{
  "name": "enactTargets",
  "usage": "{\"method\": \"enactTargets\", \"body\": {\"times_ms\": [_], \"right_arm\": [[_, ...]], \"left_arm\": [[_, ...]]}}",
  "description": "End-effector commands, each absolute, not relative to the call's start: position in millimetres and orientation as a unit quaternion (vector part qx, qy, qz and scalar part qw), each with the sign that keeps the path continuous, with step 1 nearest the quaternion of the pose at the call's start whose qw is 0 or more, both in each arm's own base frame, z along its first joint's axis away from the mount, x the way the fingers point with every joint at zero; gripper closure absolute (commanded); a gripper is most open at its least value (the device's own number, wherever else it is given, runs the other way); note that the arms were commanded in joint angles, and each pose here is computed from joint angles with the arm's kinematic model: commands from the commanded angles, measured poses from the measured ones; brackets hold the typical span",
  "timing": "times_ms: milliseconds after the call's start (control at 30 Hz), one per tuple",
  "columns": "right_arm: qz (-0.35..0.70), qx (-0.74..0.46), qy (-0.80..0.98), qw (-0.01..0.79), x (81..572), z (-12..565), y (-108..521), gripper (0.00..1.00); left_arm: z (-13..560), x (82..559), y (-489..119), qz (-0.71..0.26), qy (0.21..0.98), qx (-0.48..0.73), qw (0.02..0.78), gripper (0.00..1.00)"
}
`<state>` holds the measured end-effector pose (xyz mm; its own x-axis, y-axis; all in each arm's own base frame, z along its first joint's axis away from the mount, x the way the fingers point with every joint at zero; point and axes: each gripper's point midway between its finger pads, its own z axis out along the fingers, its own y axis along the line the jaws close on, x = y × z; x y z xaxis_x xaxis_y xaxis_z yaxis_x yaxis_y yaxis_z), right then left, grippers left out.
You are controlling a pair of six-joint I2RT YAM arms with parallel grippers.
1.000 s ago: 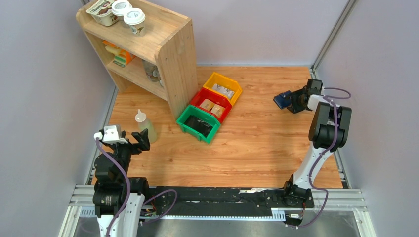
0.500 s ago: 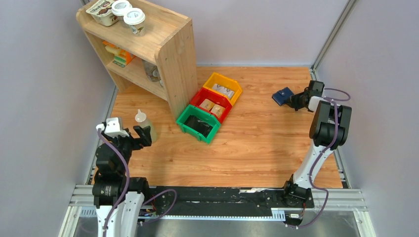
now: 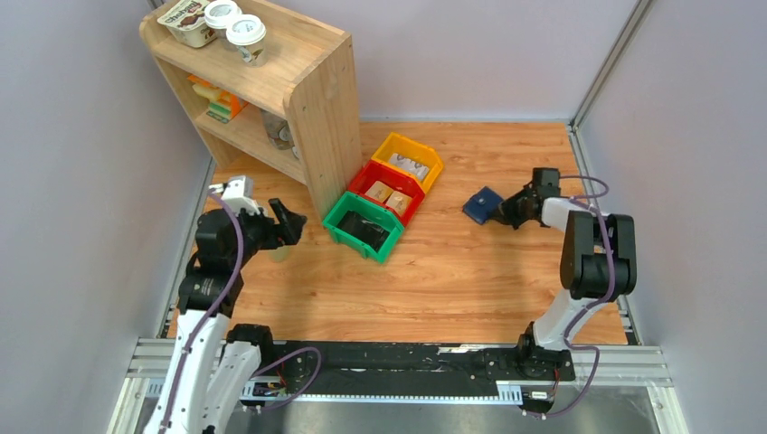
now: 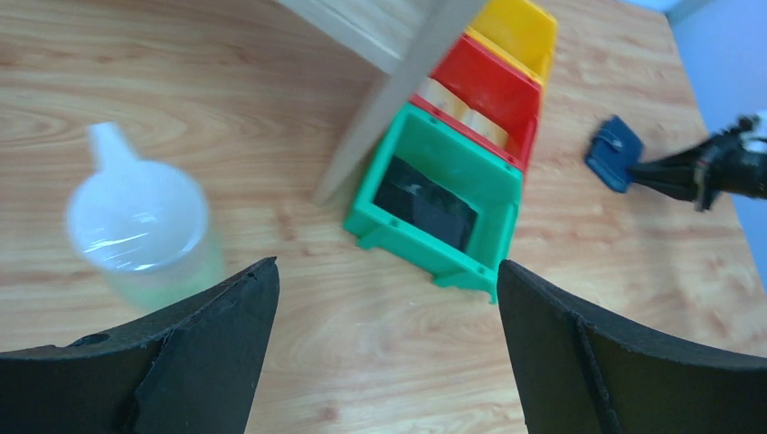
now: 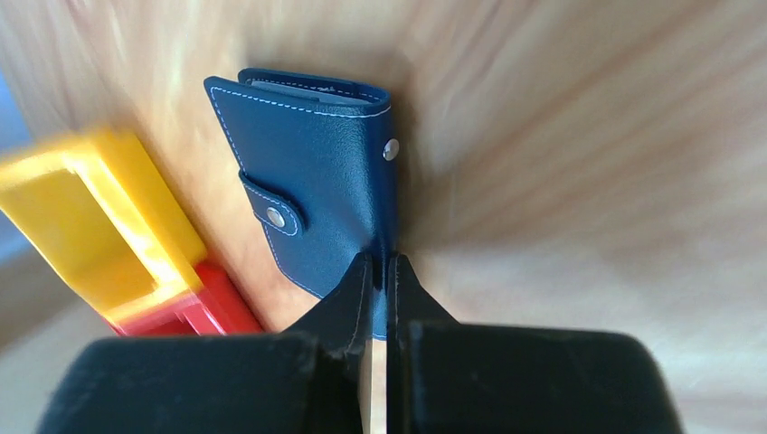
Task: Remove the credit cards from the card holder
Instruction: Move the card holder to the center of the board.
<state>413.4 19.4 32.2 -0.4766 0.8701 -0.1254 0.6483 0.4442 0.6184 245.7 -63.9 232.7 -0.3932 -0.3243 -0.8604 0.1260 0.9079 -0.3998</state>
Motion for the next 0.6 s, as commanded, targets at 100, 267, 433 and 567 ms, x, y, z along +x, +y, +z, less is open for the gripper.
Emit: {"method": "enactTargets", "body": {"times_ms": [100, 267, 433, 567], "right_arm": [[0.21, 0.334, 0.908, 0.139, 308.7, 20.2, 97.5, 1.0], [0.208, 0.247, 0.939, 0.116, 250.0, 23.1, 109.2, 1.0], [0.222, 0.223, 0.942, 0.114, 210.5, 27.9, 110.9, 1.0], [0.215, 0.213, 0.945, 0.126, 200.8, 29.9, 105.9, 0.96]], "left_arm": [[251.0, 267.1, -125.0, -0.263, 0.803, 0.009, 0.534, 0.04], [233.0, 263.5, -174.8, -0.279, 0.816, 0.06, 0.502, 0.03], [202.1, 262.2, -229.5, -0.251, 0.843, 0.122, 0.46, 0.03], [183.3, 254.4, -280.7, -0.234, 0.855, 0.17, 0.431, 0.03]]}}
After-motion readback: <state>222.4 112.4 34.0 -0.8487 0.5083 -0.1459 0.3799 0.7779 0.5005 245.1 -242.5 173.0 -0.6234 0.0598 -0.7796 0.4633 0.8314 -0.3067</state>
